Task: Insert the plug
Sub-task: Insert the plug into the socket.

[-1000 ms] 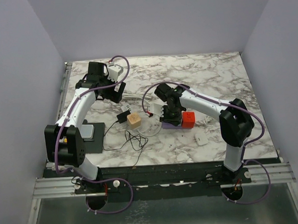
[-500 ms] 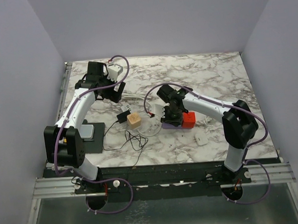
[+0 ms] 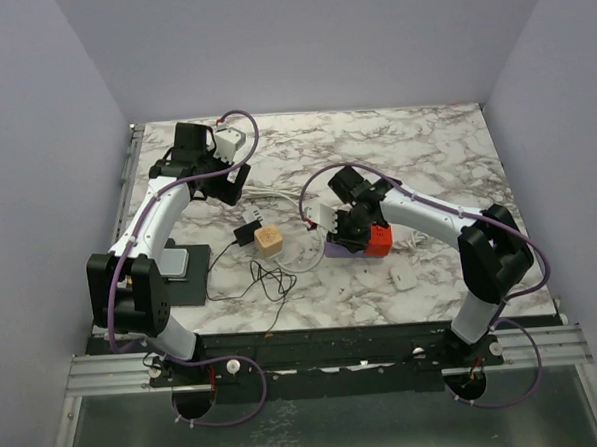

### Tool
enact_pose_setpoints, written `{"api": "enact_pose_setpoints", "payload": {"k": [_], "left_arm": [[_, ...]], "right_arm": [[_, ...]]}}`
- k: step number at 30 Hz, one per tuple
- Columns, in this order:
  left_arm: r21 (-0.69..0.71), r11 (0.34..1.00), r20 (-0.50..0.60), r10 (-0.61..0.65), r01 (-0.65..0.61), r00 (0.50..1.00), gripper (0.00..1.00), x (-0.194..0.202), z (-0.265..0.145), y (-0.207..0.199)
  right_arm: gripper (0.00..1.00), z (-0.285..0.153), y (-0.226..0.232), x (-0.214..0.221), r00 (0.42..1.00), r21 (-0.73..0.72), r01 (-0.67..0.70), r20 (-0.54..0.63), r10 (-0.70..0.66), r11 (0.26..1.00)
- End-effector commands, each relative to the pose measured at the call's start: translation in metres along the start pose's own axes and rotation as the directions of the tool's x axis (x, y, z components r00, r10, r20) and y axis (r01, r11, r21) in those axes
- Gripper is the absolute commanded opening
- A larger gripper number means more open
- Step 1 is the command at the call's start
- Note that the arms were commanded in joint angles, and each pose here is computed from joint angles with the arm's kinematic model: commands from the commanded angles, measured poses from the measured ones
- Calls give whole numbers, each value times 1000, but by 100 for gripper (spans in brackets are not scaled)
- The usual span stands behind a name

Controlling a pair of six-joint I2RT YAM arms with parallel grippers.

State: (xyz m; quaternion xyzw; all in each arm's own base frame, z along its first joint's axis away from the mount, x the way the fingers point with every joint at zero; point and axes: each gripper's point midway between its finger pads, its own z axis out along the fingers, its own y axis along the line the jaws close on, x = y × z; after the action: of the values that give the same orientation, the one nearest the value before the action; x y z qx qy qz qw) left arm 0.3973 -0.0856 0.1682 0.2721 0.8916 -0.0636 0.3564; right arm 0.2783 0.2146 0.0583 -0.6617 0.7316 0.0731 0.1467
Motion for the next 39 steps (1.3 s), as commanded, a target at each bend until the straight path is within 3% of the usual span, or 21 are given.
{"api": "enact_pose_setpoints", "payload": {"k": [1, 6, 16, 25, 26, 27, 28, 36, 37, 39], "left_arm": [[-33, 999, 40, 8, -6, 999, 99, -14, -17, 4], [9, 1000, 52, -14, 14, 999, 99, -18, -14, -2], [-28, 1000, 63, 8, -6, 998, 99, -22, -21, 4], [-49, 999, 101, 18, -13, 995, 99, -34, -33, 7], [-50, 999, 105, 19, -14, 994, 99, -35, -35, 7], [-53, 999, 108, 19, -14, 994, 99, -36, -37, 7], [-52, 999, 110, 20, -14, 994, 99, -36, -37, 6], [-53, 998, 143, 25, -17, 989, 99, -43, -48, 5], [-54, 998, 153, 28, -20, 988, 99, -47, -50, 4], [-62, 998, 179, 37, -26, 983, 99, -55, -58, 6]], "right_arm": [[1, 31, 22, 43, 991, -95, -48, -126, 36, 994], [1, 42, 23, 56, 981, -93, -74, -185, 55, 993], [4, 20, -3, 21, 993, -13, -88, -77, 86, 996], [42, -25, -38, -22, 993, 132, -105, 73, 96, 986], [55, -29, -40, -25, 992, 138, -105, 83, 94, 985], [87, -32, -41, -27, 992, 145, -105, 91, 92, 984], [98, -35, -42, -30, 991, 150, -103, 102, 89, 983], [100, -83, -52, -60, 967, 223, -134, 244, 78, 965], [100, -97, -60, -66, 948, 272, -197, 296, 112, 942], [100, -142, -86, -73, 854, 399, -423, 475, 212, 814]]}}
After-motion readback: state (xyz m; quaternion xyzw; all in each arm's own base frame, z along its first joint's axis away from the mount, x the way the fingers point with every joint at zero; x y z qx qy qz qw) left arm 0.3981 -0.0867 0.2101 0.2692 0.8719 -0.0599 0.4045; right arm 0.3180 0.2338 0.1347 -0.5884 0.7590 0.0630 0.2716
